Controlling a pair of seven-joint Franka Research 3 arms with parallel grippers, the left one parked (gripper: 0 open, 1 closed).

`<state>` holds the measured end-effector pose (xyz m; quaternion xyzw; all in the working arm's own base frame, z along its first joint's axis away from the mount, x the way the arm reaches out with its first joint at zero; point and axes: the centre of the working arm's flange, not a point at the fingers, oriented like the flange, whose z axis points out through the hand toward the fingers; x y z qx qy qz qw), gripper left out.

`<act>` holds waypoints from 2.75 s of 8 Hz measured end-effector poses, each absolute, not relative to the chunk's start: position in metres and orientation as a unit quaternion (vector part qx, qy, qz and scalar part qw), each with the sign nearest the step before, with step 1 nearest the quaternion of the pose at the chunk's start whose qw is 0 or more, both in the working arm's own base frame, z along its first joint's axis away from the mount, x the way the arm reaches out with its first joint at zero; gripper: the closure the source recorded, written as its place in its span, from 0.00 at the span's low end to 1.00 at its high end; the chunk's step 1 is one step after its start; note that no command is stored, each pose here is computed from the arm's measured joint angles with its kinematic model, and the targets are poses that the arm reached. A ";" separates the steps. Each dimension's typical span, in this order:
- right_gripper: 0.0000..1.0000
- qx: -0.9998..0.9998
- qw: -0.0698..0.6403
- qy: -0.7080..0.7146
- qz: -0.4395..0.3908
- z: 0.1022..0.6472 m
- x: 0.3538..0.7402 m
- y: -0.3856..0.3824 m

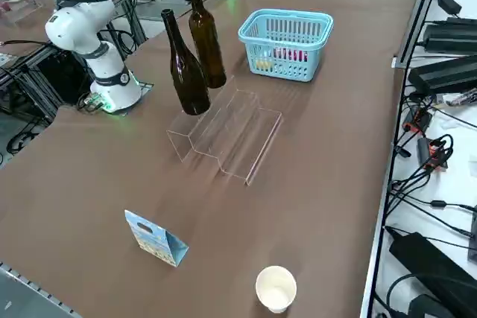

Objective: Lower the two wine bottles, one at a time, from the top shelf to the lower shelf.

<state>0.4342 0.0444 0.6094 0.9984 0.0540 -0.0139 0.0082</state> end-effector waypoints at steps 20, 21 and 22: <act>0.61 0.997 0.008 0.073 -0.019 0.606 0.438 0.040; 0.61 0.996 0.008 0.082 -0.015 0.610 0.447 0.041; 0.61 0.996 0.007 0.093 -0.010 0.616 0.463 0.042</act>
